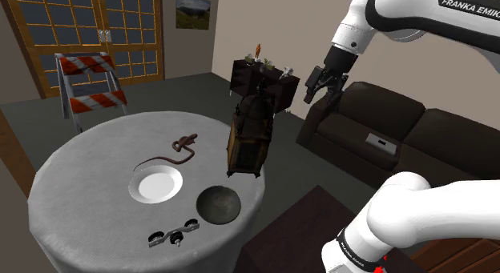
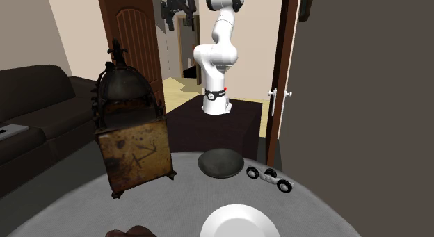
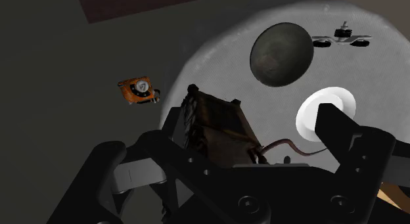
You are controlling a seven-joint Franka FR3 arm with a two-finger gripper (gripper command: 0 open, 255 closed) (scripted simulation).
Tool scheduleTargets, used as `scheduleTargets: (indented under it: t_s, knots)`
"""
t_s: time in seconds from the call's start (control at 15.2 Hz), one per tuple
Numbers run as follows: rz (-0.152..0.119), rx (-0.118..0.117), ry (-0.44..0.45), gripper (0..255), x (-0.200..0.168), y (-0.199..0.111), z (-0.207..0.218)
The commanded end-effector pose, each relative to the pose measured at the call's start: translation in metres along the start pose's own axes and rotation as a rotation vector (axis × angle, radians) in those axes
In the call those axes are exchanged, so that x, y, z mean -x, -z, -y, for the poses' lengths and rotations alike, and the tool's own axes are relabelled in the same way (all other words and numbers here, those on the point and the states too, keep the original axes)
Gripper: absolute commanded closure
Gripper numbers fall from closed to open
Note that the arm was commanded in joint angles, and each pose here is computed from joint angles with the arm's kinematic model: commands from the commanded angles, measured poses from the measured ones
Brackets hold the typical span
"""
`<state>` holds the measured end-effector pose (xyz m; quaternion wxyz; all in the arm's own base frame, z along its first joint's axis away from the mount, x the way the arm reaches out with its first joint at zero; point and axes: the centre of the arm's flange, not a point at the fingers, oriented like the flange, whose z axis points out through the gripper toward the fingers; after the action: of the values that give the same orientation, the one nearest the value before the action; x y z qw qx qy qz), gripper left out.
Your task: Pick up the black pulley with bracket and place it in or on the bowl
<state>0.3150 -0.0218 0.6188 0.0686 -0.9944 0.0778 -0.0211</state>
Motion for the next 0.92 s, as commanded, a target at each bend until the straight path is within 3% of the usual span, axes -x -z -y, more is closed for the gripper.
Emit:
scheduleTargets:
  t_s: [0.0,0.86]
  knots:
    - [0.000,0.000,0.000,0,0.000,0.000,0.000]
    - [-0.046,-0.001,0.029,0,0.016,-0.143,0.094]
